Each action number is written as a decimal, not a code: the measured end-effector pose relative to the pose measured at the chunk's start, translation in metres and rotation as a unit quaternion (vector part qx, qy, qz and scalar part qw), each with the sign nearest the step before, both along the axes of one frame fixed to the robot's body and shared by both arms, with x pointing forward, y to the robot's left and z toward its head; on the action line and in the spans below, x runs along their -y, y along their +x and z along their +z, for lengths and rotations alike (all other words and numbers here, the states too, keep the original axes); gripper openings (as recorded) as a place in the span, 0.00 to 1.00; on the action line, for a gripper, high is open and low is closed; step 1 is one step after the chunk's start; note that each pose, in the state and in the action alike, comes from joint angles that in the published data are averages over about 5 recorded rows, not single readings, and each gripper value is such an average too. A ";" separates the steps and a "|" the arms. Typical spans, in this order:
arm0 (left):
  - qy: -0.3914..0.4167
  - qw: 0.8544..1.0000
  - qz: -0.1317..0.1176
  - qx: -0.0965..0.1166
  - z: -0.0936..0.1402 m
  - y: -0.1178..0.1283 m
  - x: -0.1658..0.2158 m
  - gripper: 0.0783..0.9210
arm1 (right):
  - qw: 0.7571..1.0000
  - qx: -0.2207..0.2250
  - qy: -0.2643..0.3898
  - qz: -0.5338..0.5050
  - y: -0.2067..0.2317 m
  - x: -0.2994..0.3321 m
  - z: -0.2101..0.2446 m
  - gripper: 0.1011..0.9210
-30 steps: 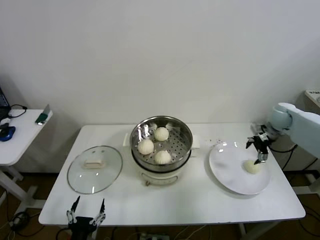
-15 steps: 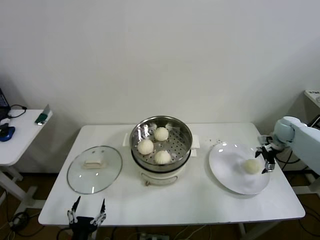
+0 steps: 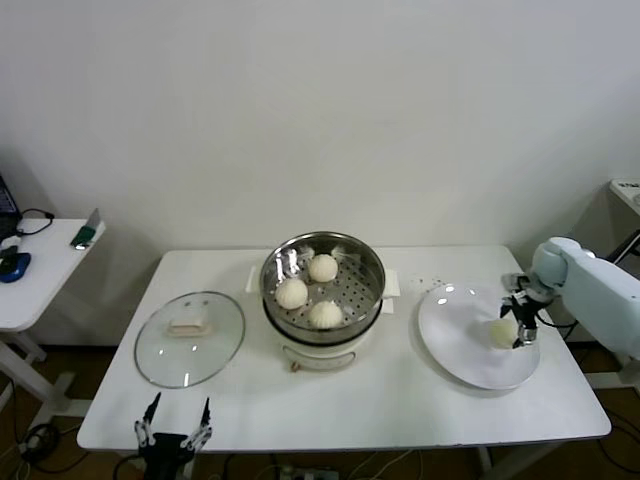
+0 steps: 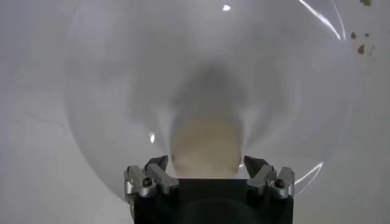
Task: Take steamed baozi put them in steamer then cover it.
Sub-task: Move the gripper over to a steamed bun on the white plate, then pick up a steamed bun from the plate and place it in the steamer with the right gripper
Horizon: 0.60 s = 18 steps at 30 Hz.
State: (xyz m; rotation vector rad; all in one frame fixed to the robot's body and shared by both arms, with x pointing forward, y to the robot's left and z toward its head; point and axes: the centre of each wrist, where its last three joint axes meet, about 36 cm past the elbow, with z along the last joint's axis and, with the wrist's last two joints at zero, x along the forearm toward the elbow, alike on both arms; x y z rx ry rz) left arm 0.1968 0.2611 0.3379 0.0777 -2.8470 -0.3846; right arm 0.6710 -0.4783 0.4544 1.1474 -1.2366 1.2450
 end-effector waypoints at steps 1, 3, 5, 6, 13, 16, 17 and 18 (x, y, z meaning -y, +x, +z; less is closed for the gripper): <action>0.000 1.000 0.000 0.000 0.000 0.000 0.000 0.88 | 1.000 -0.001 0.000 0.000 0.001 0.000 0.000 0.87; 0.000 1.000 0.000 0.001 0.000 0.001 0.000 0.88 | 1.000 -0.002 0.000 0.000 0.002 0.000 -0.001 0.84; 0.000 1.000 -0.001 0.001 0.000 0.001 0.001 0.88 | 1.000 -0.004 0.000 0.000 0.003 0.000 -0.002 0.80; 0.000 1.000 -0.001 0.001 0.000 0.002 0.001 0.88 | 1.000 -0.004 0.000 0.000 0.003 0.000 -0.002 0.79; 0.000 1.000 -0.001 0.001 0.001 0.001 0.001 0.88 | 1.000 -0.006 0.003 -0.002 0.003 0.001 -0.001 0.74; 0.000 1.000 -0.001 0.001 0.002 0.001 0.002 0.88 | 1.000 -0.004 0.005 -0.004 0.004 0.002 0.003 0.74; 0.000 1.000 -0.002 0.002 0.002 0.001 0.002 0.88 | 1.000 -0.002 0.006 -0.005 0.005 0.002 0.005 0.74; 0.000 1.000 -0.002 0.002 0.002 0.001 0.002 0.88 | 1.000 -0.001 0.007 -0.005 0.006 0.001 0.008 0.74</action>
